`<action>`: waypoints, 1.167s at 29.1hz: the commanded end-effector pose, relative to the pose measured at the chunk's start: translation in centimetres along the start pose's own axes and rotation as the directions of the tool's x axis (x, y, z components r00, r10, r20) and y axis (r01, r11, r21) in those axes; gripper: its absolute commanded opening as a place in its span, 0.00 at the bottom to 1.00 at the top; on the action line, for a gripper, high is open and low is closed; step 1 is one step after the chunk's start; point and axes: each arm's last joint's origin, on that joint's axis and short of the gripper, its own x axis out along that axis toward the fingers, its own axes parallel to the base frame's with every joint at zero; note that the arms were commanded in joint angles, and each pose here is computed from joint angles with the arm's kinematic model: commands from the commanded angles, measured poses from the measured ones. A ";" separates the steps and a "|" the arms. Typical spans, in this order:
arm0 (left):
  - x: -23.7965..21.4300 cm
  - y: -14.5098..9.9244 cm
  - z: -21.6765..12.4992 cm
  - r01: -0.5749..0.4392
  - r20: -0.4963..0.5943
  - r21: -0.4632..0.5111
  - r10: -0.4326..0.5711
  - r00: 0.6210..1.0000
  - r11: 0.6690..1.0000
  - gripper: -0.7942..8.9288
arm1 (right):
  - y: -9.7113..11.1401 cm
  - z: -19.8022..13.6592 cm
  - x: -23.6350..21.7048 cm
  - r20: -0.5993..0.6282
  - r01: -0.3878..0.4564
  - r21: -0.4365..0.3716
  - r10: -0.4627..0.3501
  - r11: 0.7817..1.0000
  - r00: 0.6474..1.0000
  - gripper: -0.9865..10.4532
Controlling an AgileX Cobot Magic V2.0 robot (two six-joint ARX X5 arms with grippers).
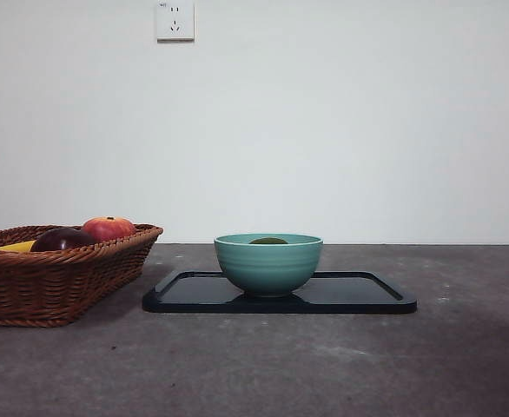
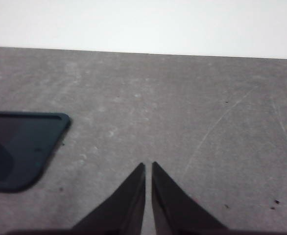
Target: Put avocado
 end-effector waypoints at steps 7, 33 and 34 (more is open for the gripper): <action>0.2 0.0 -0.7 0.002 -0.026 -0.002 -0.002 1.000 1.000 0.10 | -0.5 -2.2 0.4 -0.032 0.056 -0.019 -0.057 0.998 0.998 0.10; 0.2 0.0 -0.7 0.002 -0.026 -0.002 -0.002 1.000 1.000 0.10 | -0.6 -1.8 0.3 0.013 0.069 -0.015 -0.069 0.998 0.998 0.10; 0.2 0.0 -0.7 0.002 -0.026 -0.002 -0.002 1.000 1.000 0.10 | -0.6 -1.8 0.3 0.013 0.069 -0.015 -0.069 0.998 0.998 0.10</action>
